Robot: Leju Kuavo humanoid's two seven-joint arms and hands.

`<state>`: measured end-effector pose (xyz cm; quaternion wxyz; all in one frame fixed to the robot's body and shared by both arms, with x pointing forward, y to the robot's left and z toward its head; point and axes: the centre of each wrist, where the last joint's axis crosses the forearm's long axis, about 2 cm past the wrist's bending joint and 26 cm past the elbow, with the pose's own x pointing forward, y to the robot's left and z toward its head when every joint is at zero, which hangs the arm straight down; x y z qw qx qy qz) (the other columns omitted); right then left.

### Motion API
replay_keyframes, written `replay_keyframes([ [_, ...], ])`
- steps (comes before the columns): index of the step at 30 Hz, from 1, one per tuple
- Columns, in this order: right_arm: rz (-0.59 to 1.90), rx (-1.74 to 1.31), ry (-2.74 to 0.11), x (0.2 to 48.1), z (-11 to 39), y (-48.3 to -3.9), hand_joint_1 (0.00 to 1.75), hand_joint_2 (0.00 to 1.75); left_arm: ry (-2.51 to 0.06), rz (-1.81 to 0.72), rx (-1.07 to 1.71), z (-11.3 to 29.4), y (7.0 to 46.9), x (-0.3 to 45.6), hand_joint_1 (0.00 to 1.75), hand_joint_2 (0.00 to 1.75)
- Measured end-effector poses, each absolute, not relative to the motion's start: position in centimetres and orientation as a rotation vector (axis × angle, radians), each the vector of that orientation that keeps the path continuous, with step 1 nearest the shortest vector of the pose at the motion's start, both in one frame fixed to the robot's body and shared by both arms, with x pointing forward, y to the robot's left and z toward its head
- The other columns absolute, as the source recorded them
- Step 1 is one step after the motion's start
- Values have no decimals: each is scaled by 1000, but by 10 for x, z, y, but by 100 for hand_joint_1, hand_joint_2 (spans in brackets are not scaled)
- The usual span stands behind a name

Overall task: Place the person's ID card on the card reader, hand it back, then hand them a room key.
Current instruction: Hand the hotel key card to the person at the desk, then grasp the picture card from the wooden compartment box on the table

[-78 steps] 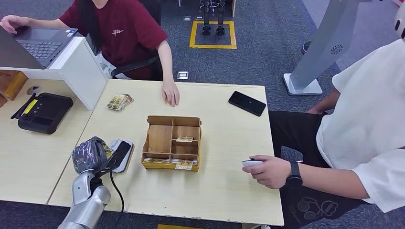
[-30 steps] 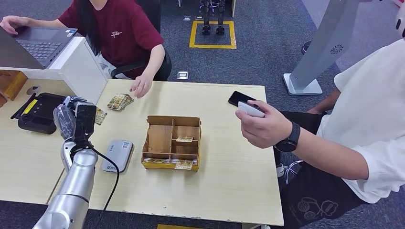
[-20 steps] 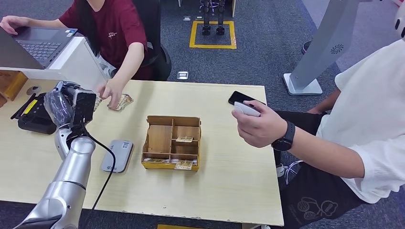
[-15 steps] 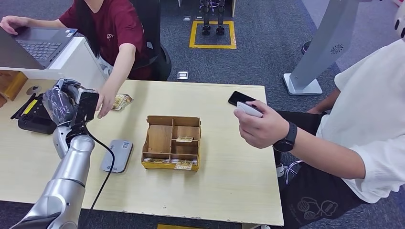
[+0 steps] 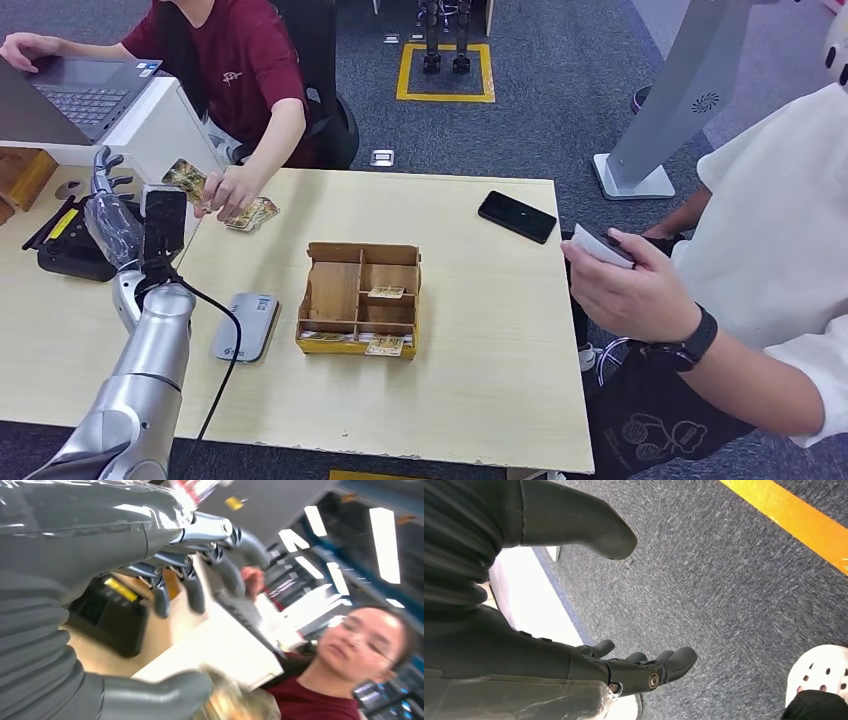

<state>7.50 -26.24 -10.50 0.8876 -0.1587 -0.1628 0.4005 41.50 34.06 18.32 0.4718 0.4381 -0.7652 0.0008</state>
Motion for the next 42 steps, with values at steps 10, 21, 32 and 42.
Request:
replay_keyframes([
  [10, 773, -332, -333, 61, -107, -266, 0, 175, -1913, -121, 640, 166, 340, 371, 0, 175],
  [21, 723, -347, -309, 48, -109, -275, 0, 175, -2029, -504, 417, 162, 322, 295, 0, 175],
  [32, 701, -352, -292, 46, -110, -276, 0, 175, -2104, -938, 560, 152, 274, 234, 0, 175],
  [42, 676, -354, -284, 46, -110, -277, 0, 175, -2115, -1125, 543, 143, 250, 193, 0, 175],
])
